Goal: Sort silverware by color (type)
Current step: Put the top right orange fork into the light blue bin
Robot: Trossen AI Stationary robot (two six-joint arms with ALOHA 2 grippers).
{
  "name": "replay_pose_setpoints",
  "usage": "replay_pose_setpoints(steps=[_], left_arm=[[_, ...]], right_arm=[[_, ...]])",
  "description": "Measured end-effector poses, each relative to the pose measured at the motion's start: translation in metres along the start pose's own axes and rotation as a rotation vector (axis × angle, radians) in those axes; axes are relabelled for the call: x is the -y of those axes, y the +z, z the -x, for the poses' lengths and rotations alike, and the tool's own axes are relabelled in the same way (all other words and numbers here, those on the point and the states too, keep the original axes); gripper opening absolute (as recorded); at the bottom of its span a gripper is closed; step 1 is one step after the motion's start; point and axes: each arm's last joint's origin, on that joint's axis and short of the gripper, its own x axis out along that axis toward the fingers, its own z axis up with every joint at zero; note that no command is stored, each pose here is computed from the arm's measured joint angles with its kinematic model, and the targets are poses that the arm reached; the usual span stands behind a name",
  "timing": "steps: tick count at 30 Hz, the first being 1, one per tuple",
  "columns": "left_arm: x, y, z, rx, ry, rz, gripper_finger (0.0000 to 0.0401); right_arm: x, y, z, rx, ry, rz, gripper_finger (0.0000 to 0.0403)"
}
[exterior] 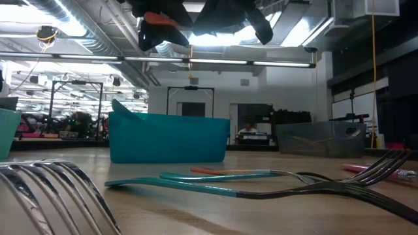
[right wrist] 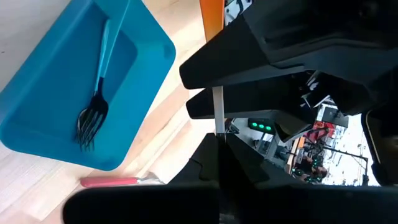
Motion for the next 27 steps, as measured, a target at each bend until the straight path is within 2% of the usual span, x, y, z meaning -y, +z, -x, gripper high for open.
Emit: replay_pose_setpoints(steps=[6, 20, 27], left_arm=[[0.0000, -0.0002, 0.0000, -0.001, 0.001, 0.000, 0.0151], [-0.0013, -0.0011, 0.0001, -0.010, 0.017, 0.005, 0.0010], [-0.0012, -0.0008, 0.0001, -0.008, 0.015, 0.004, 0.0008]], right_arm=[[-0.0001, 0.0000, 0.0000, 0.000, 0.001, 0.001, 0.0003], [-0.0002, -0.0001, 0.0002, -0.001, 0.002, 0.002, 0.0003], [-0.0001, 0.0001, 0.0004, 0.000, 0.002, 0.002, 0.0003]])
